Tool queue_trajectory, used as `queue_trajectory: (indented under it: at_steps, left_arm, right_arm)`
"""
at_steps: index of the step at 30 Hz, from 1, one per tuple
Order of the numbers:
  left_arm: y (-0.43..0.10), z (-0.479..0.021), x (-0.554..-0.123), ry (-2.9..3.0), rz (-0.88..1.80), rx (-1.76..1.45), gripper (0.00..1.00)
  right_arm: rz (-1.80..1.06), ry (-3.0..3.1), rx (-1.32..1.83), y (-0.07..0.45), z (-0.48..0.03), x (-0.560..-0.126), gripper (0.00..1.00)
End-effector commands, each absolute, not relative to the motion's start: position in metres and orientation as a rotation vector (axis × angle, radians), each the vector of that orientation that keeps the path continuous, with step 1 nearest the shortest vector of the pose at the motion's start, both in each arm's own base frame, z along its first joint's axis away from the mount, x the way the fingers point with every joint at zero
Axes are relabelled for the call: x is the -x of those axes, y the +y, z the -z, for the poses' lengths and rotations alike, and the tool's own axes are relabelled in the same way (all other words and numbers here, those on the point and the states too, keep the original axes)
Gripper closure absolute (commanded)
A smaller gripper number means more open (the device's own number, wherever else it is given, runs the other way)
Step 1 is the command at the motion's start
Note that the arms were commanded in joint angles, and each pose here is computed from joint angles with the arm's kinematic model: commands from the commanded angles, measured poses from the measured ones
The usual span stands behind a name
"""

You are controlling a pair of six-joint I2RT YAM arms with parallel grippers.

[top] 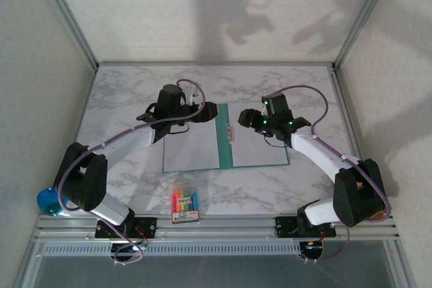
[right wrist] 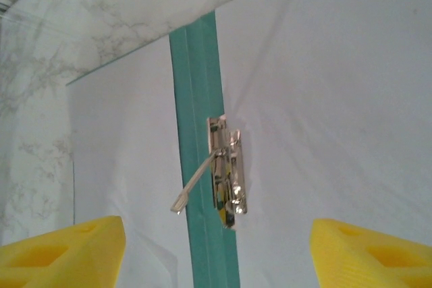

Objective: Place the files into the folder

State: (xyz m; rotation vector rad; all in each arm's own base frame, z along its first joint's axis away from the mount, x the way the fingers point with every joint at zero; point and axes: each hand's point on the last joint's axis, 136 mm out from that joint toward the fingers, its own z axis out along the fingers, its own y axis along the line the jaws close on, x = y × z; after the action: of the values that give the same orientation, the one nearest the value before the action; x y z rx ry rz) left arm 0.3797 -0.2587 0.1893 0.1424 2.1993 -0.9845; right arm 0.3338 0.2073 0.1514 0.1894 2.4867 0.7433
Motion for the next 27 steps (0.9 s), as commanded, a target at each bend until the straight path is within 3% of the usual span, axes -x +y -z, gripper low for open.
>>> queue_trajectory:
  at_steps: [1,12,27]
  left_arm:
    - [-0.239,-0.175,-0.377,2.238,0.9,-0.056,0.21]
    - [-0.204,-0.117,-0.358,2.372,0.808,0.098,0.22]
    - [-0.186,-0.066,-0.33,2.501,0.729,0.168,0.23]
  right_arm:
    - [-0.61,2.531,-0.234,0.206,-0.158,-0.33,0.28]
    - [-0.373,2.603,-0.132,0.235,-0.167,-0.322,0.32]
    - [-0.217,2.737,-0.08,0.26,-0.118,-0.33,0.38]
